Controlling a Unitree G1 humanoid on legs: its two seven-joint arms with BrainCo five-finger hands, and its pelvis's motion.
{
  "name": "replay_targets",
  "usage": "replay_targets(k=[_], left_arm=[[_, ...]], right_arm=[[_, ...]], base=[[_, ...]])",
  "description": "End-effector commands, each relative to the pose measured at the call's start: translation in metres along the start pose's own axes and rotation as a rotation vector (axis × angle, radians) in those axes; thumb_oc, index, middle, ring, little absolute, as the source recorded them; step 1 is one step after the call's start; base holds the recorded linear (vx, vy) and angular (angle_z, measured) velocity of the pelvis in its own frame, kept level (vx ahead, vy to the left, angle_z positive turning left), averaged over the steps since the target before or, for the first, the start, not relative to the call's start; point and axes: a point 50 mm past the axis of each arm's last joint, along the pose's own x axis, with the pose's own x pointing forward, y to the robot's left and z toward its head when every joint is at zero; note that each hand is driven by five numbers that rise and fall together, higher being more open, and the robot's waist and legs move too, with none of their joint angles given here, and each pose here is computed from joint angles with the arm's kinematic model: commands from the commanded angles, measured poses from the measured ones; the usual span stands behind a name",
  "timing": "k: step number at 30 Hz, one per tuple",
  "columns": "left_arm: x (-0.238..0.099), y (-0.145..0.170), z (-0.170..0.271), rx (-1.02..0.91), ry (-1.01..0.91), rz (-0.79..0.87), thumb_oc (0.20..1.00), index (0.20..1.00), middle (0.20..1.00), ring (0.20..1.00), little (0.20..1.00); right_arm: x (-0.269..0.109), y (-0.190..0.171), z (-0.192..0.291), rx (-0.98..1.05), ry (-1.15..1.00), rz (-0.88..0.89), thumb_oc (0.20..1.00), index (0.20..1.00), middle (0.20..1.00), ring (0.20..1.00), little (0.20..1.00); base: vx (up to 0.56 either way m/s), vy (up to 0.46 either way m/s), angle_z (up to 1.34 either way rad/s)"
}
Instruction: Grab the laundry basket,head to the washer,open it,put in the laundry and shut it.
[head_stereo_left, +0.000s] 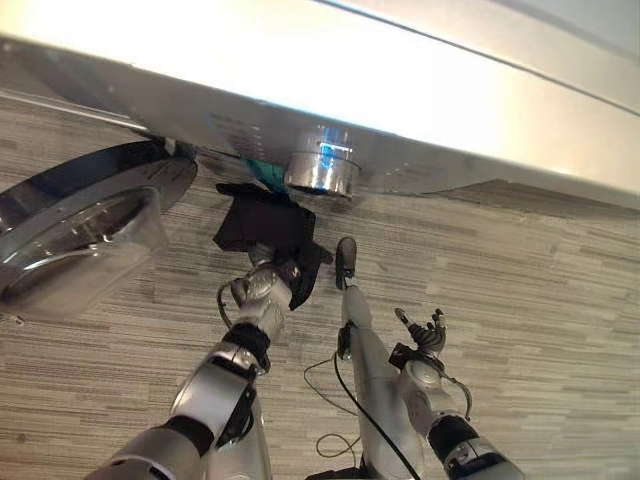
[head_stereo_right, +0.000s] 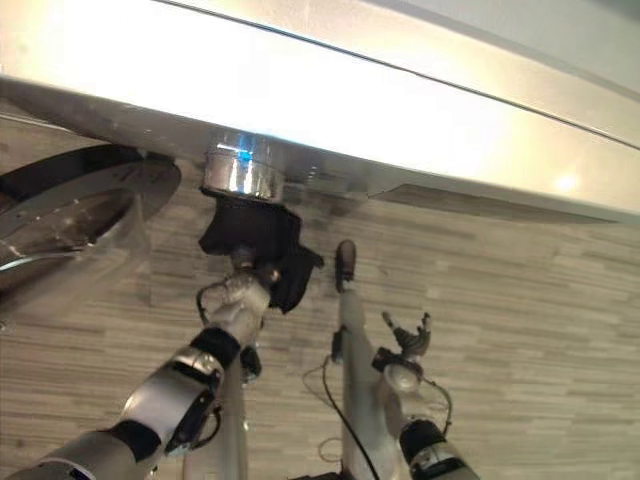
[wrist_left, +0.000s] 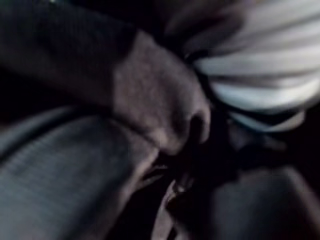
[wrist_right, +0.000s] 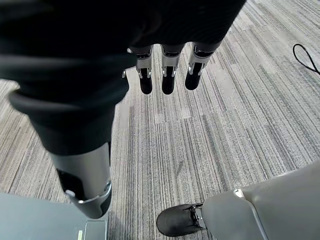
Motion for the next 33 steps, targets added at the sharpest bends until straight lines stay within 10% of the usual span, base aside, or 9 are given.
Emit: replay_targets(k=[1,16,25,27,28,33], left_arm=[[0.008,-0.018,0.044,-0.026,-0.142,-0.026,0.2,0.2,0.2,0.2,0.2],[0.002,-0.08,0.126,-0.137,-0.319,-0.124,0.2,0.2,0.2,0.2,0.2],[-0.059,-0.159,0.28,0.296,-0.798,-0.287,0.2,0.2,0.2,0.2,0.2],[-0.066,-0.165,0.285,0.268,-0.814,-0.31,0.545,0.545,0.545,0.545,0.545],[-0.074,-0.174,0.285,0.231,-0.82,-0.363,1.0,1.0,1.0,1.0,1.0],[-0.081,-0.186,0.276,0.538,-0.921,-0.424,1.0,1.0,1.0,1.0,1.0]], right_arm=[[0.002,-0.014,0.008,-0.007,-0.074,0.018,1.0,1.0,1.0,1.0,1.0],[0.005,-0.022,0.017,-0.002,-0.113,0.031,1.0,1.0,1.0,1.0,1.0],[0.019,-0.064,0.069,0.005,-0.327,-0.037,1.0,1.0,1.0,1.0,1.0],[0.019,-0.068,0.067,-0.002,-0.32,-0.044,1.0,1.0,1.0,1.0,1.0],[0.018,-0.069,0.063,-0.011,-0.302,-0.044,1.0,1.0,1.0,1.0,1.0],[0.022,-0.088,0.062,-0.066,-0.29,-0.061,1.0,1.0,1.0,1.0,1.0]], base=[[0.04,-0.026,-0.19],[0.03,-0.011,-0.02],[0.02,-0.008,-0.04],[0.01,-0.023,-0.02],[0.0,-0.037,0.04],[0.0,-0.019,0.01]])
